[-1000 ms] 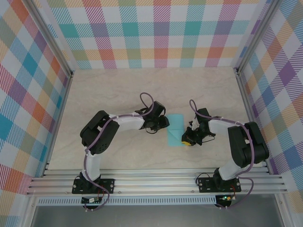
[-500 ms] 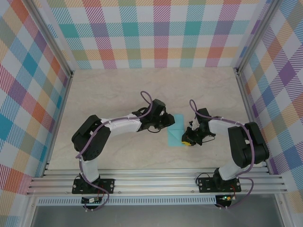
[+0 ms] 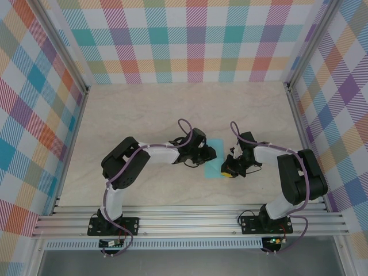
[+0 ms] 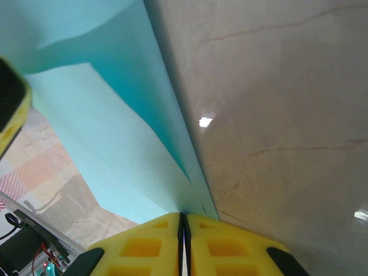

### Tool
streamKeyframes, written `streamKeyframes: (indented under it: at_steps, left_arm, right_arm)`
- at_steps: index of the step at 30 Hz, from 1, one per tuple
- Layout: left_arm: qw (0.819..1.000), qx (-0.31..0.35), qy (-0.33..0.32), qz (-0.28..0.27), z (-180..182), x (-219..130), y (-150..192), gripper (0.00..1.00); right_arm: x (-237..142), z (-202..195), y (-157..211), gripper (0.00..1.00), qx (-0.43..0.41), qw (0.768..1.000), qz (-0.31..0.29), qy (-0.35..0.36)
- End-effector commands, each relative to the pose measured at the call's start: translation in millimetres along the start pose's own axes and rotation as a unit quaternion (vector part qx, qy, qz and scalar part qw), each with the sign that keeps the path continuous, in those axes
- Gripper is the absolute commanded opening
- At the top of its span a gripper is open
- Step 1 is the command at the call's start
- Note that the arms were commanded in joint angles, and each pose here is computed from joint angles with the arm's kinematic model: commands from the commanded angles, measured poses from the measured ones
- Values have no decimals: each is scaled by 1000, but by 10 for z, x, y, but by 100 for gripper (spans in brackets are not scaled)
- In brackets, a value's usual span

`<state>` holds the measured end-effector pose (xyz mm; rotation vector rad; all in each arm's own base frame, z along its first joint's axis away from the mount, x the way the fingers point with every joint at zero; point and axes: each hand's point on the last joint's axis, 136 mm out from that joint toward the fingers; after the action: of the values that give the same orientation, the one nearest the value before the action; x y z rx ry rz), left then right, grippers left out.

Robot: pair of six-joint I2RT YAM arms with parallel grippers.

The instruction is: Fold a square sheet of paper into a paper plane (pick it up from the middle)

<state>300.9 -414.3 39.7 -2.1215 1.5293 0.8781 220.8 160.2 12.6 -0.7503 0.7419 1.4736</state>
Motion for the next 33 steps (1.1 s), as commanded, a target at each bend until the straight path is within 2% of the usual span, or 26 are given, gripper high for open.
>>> streamKeyframes:
  at_steps: [1,15,19,24,33]
  left_arm:
    - [1000,6,23,10,-147,58,40,28]
    - [999,-2,-42,-5,286,244,-44,25]
    - [998,-3,-62,-10,384,233,-48,25]
    - [997,0,-70,-14,392,215,-69,25]
    - [997,-2,-72,-13,399,217,-66,24]
  right_arm:
    - [30,-140,157,12,10,999,20,26]
    - [-3,-35,59,13,-4,1000,10,8]
    - [-114,142,-16,14,-17,1000,-12,-20]
    - [-265,420,-162,15,-40,996,-41,-67]
    - [-140,505,-260,15,-40,994,-25,-103]
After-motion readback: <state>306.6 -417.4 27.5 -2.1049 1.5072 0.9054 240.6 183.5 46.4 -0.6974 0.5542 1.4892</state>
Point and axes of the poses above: each hand's point on the last joint's axis, 136 mm out from that joint toward the fingers, its own x axis out along the fingers, its own z axis along the line the jaws close on, y = z × x, and after that the axes turned 15 degrees about -x, right-handed
